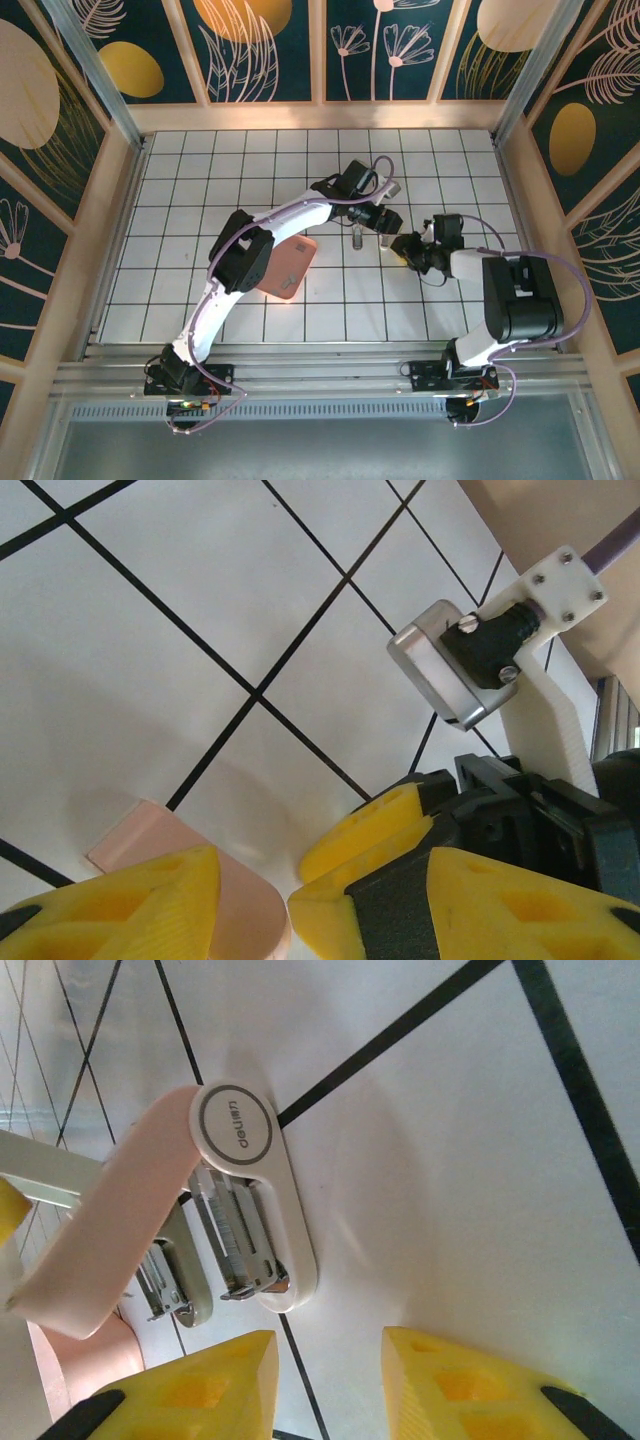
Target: Load the staples into the stapler
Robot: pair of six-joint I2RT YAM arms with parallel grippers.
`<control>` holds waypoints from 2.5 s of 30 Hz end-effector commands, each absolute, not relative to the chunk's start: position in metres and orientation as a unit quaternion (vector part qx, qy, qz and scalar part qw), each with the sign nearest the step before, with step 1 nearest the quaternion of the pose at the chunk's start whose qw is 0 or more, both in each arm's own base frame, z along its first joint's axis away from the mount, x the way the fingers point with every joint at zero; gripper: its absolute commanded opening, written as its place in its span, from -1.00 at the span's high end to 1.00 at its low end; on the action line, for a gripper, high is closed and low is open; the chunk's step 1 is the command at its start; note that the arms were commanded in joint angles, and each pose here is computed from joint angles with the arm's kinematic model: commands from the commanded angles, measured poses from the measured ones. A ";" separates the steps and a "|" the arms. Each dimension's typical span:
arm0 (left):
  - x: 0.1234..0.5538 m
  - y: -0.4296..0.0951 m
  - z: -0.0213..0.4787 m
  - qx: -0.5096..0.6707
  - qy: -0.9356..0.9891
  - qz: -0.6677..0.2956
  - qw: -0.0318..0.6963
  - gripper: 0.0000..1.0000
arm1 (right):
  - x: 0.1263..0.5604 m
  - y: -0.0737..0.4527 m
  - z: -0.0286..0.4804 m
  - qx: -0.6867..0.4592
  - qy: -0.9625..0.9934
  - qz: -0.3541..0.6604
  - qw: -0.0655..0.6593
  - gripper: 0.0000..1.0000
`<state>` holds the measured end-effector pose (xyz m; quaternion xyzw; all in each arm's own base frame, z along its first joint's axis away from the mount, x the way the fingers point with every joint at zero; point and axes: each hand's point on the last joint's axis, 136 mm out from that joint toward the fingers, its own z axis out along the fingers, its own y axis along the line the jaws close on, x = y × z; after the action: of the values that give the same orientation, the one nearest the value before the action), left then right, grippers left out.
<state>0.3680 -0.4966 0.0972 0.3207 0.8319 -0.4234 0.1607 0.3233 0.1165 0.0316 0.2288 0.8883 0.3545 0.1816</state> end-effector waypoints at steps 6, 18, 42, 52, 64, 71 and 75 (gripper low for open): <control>0.374 -0.492 0.142 0.317 0.818 -0.426 0.222 -0.21 | 0.319 0.114 0.053 0.214 0.888 0.350 0.207 0.24; 0.378 -0.479 0.163 0.288 0.822 -0.417 0.261 -0.23 | 0.319 0.111 0.098 0.198 0.882 0.350 0.245 0.19; 0.385 -0.425 0.191 0.221 0.831 -0.394 0.326 -0.31 | 0.341 0.114 0.140 0.175 0.887 0.347 0.248 0.13; 0.383 -0.396 0.177 0.197 0.841 -0.385 0.325 -0.32 | 0.352 0.118 0.116 0.173 0.906 0.328 0.203 0.10; 0.388 -0.389 0.176 0.193 0.842 -0.383 0.327 -0.32 | 0.365 0.124 0.086 0.170 0.916 0.319 0.173 0.09; 0.391 -0.387 0.175 0.192 0.844 -0.381 0.326 -0.33 | 0.364 0.128 0.068 0.168 0.920 0.320 0.153 0.11; 0.392 -0.386 0.174 0.191 0.844 -0.380 0.326 -0.33 | 0.357 0.131 0.054 0.166 0.923 0.320 0.134 0.13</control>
<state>0.3884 -0.3871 0.1561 0.1928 0.8547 -0.3712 0.3075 0.3583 0.1240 0.0580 0.1863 0.9213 0.3125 0.1375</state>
